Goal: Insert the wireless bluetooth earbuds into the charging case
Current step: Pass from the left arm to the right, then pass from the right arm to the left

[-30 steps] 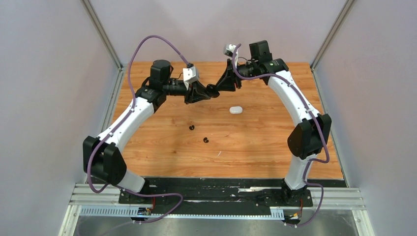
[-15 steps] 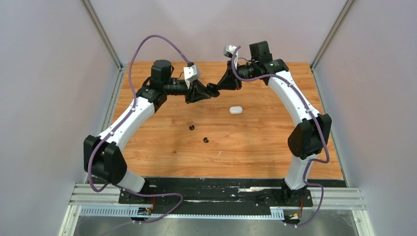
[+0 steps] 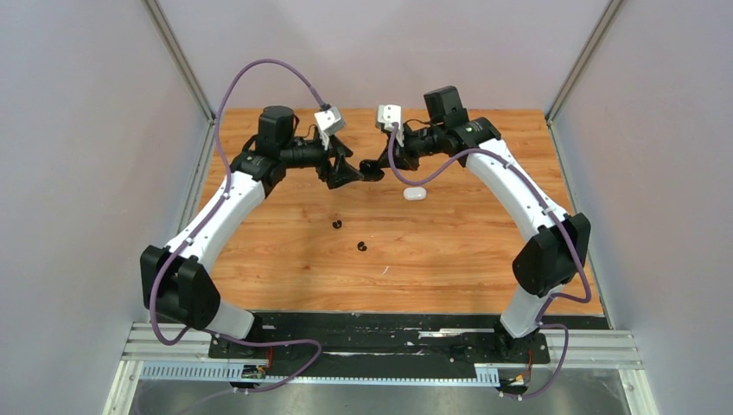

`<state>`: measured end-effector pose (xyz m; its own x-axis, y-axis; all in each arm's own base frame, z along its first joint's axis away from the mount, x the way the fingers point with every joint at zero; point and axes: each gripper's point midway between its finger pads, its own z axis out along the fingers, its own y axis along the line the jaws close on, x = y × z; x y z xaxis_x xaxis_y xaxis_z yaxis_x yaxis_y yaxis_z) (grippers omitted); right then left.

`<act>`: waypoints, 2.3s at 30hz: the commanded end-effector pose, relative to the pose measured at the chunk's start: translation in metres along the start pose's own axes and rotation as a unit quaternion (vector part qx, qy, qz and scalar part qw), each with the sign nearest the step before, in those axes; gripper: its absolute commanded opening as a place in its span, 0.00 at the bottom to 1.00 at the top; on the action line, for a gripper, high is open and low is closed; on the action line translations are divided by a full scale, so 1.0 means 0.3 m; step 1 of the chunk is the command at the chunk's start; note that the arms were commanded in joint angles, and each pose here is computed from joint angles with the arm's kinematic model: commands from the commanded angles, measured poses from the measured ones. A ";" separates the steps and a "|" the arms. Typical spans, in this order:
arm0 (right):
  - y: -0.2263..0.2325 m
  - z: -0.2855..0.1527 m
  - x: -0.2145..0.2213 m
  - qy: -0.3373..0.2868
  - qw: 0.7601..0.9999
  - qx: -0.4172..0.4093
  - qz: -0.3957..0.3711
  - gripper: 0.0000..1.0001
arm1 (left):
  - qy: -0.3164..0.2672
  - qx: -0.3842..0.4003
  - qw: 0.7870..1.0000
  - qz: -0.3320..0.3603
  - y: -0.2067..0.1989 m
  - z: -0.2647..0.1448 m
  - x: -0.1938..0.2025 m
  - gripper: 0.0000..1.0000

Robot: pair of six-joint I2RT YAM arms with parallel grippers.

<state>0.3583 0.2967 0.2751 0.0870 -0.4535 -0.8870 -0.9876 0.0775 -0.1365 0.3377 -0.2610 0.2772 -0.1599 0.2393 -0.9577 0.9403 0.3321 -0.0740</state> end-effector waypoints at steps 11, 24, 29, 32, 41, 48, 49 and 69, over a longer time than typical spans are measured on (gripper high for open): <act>-0.006 0.028 0.035 0.108 0.982 0.033 -0.153 0.00 | 0.006 0.008 0.990 -0.140 0.023 -0.040 -0.159 0.70; 0.077 0.042 -0.005 0.125 0.983 -0.008 -0.134 0.00 | 0.000 0.053 0.982 -0.184 -0.006 0.012 -0.123 0.57; 0.097 0.069 0.007 0.143 0.982 -0.008 -0.124 0.00 | 0.017 0.073 0.979 -0.191 -0.040 0.004 -0.086 0.65; 0.101 0.070 -0.006 0.145 0.981 -0.004 -0.130 0.00 | 0.029 0.071 0.976 -0.202 -0.034 0.020 -0.049 0.65; 0.080 0.071 0.004 0.162 0.979 0.009 -0.124 0.00 | 0.038 0.108 0.971 -0.211 -0.056 0.036 -0.004 0.62; 0.070 0.080 0.019 0.170 0.978 0.010 -0.123 0.00 | 0.057 0.131 0.968 -0.206 -0.068 0.029 0.011 0.63; 0.068 0.081 0.016 0.169 0.978 0.010 -0.124 0.00 | 0.065 0.127 0.967 -0.211 -0.065 0.030 0.023 0.63; 0.066 0.097 -0.002 0.158 0.979 0.002 -0.125 0.00 | 0.065 0.108 0.970 -0.210 -0.029 0.054 0.057 0.40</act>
<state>0.3439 0.3183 0.2448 0.2647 -0.7388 -0.6198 -0.9439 -0.0671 -0.3233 0.3303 -0.2714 0.2492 -0.5985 0.2518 -0.7605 0.7984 0.2654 -0.5404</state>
